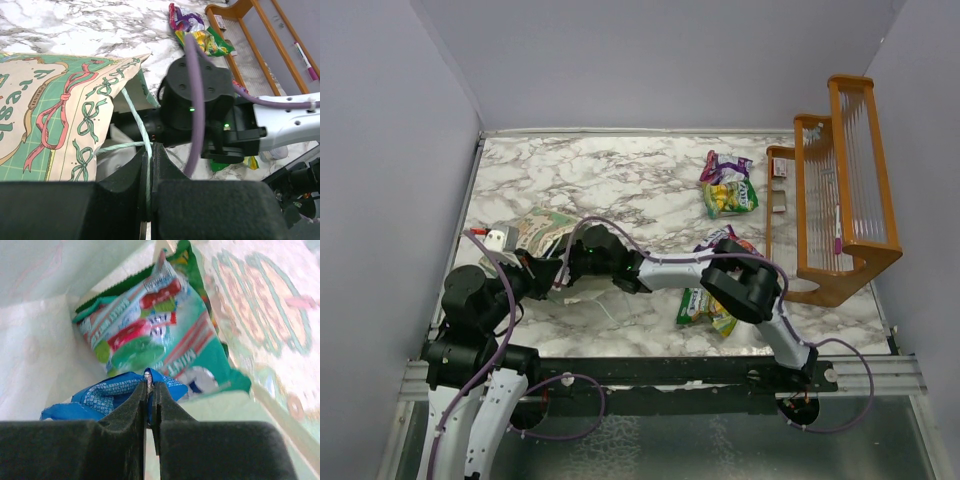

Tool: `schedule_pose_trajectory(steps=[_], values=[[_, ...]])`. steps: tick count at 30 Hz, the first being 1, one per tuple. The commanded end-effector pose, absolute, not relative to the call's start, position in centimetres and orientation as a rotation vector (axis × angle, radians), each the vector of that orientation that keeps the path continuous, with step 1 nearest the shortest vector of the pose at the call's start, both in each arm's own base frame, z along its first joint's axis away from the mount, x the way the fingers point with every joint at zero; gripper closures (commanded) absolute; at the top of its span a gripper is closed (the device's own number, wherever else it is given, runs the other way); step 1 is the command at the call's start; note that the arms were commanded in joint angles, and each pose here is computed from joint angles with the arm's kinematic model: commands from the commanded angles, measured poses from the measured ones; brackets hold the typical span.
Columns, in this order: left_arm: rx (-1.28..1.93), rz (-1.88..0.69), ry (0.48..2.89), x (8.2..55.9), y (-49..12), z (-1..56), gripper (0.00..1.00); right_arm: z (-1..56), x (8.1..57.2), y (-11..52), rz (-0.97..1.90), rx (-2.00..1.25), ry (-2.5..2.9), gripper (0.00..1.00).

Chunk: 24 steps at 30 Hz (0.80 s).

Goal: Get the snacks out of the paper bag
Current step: Take out the snack from the paper bag.

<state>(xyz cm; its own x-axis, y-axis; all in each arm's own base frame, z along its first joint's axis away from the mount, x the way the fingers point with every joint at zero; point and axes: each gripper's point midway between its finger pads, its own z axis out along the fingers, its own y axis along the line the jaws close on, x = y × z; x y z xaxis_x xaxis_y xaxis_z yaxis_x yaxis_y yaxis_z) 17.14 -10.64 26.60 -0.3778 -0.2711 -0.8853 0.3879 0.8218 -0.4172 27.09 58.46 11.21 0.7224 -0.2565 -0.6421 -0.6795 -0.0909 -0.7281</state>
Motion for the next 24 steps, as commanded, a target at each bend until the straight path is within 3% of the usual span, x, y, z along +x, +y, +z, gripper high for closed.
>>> schedule_pose_trajectory(steps=[1,24], values=[[0.101,-0.719,1.816,16.8,-10.9,27.1,1.0,17.2,27.8,55.1,0.376,-1.476,0.82,0.99],[0.071,-0.702,1.838,17.3,-10.6,26.7,1.0,22.9,17.1,42.3,0.784,-1.321,0.975,0.99]])
